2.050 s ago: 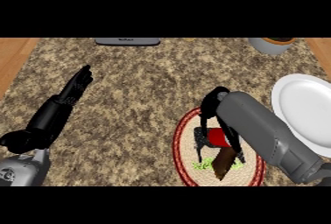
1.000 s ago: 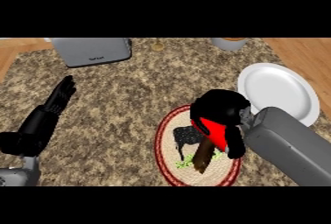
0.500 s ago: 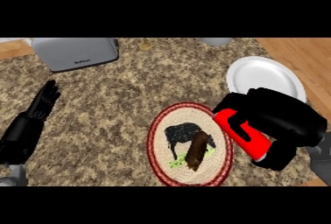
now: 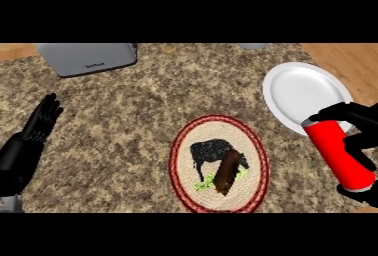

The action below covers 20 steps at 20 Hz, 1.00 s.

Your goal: Pick the can from the placemat and place it in the plate

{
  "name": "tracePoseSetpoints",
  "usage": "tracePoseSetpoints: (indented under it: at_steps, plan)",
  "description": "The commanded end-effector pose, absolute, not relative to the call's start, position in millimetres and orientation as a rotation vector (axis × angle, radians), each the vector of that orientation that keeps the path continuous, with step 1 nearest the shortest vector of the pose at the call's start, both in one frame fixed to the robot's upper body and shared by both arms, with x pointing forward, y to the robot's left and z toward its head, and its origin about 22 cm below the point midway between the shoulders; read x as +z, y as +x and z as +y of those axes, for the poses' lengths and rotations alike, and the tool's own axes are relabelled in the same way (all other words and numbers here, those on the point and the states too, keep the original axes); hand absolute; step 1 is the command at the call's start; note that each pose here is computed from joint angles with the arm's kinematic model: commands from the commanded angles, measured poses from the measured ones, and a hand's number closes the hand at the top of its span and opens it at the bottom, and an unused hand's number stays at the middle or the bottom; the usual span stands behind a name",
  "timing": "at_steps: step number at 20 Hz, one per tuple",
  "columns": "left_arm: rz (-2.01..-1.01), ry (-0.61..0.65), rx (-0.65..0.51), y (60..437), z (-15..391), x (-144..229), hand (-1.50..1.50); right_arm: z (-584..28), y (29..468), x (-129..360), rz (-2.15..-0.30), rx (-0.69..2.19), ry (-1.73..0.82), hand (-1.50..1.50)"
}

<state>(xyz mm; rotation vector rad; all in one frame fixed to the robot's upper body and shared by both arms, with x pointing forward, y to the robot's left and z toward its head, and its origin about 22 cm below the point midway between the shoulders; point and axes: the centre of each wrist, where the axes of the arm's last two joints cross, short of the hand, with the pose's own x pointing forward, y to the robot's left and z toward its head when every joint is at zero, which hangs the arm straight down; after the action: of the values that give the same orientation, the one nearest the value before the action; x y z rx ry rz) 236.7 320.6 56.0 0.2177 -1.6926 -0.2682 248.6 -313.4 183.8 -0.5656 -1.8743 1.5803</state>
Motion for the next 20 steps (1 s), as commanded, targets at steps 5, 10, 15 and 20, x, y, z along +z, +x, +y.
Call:
tracePoseSetpoints:
  at_steps: [5, 10, 15, 20]
  plan:
    - [-1.734, 0.157, -0.334, 240.3, 303.6, 66.8, 0.00, -410.1, 202.0, 153.1, -1.899, 1.389, -0.704, 1.50]
    - [-1.777, 0.081, -0.411, 259.3, 281.8, 86.4, 0.00, -460.0, 162.1, 124.1, -1.914, 1.250, -0.730, 1.50]
    - [-1.771, 0.028, -0.455, 269.0, 270.6, 75.4, 0.00, -483.9, 176.6, 100.3, -1.935, 1.105, -0.772, 1.50]
    - [-1.766, 0.025, -0.458, 282.3, 271.1, 76.8, 0.00, -482.4, 214.3, 118.1, -1.935, 1.088, -0.822, 1.50]
